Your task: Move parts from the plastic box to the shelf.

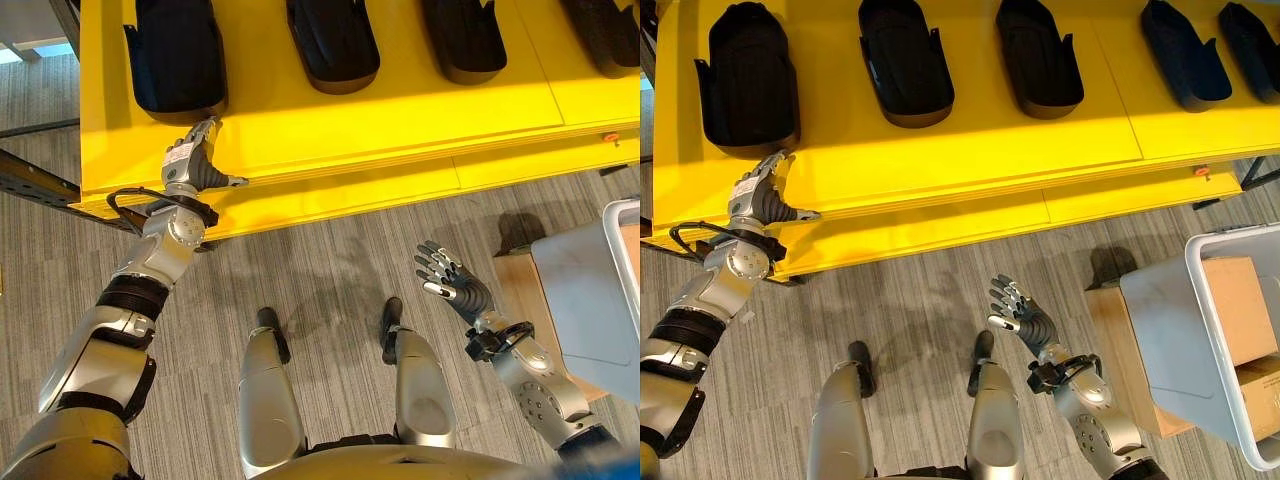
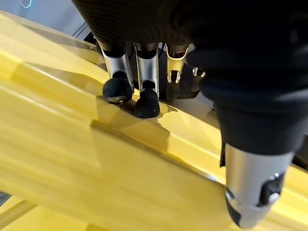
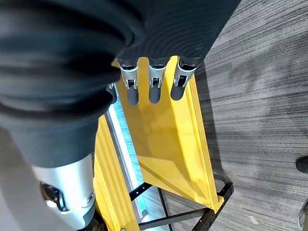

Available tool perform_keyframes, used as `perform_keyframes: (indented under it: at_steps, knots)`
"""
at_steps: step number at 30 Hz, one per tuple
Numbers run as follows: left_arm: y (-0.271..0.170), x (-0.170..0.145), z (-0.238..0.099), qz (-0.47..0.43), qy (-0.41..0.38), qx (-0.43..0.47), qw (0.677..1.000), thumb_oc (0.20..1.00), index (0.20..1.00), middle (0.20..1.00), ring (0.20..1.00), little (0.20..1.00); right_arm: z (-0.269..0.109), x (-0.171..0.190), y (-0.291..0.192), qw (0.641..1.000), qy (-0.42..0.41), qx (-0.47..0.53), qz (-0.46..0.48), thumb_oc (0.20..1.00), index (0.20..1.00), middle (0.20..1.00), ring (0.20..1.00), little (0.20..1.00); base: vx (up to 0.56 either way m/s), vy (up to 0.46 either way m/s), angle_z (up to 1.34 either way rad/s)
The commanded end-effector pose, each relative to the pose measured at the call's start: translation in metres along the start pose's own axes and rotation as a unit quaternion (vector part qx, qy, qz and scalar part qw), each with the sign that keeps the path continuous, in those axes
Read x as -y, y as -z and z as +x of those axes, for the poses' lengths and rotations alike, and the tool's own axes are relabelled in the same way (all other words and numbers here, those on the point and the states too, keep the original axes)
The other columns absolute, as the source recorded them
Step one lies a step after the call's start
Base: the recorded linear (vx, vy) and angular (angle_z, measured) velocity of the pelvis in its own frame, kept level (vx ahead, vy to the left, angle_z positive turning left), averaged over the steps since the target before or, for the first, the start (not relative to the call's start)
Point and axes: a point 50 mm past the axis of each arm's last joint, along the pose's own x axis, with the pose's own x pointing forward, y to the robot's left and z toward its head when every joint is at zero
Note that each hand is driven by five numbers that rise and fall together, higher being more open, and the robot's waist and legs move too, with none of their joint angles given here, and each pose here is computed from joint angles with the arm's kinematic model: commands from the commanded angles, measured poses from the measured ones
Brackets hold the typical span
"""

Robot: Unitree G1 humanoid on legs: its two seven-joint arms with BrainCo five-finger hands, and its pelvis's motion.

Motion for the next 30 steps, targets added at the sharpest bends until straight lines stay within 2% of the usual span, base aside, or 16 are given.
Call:
perform_keyframes:
  at_steps: [1,30]
  knots:
    - [0.015,0.003,-0.004,0.031,0.026,-0.019,0.999,1.000,1.000,1.000,1.000,1.000,-0.009,-0.002,-0.012,0.999,-0.016,0.025,-0.015,1.000,1.000,1.000,1.000,1.000,0.00,0.007,-0.04]
    - [0.012,-0.031,0.017,0.047,-0.012,-0.018,0.999,1.000,1.000,1.000,1.000,1.000,-0.016,0.002,-0.007,1.000,-0.016,0.007,-0.018,1.000,1.000,1.000,1.000,1.000,0.00,0.000,0.00]
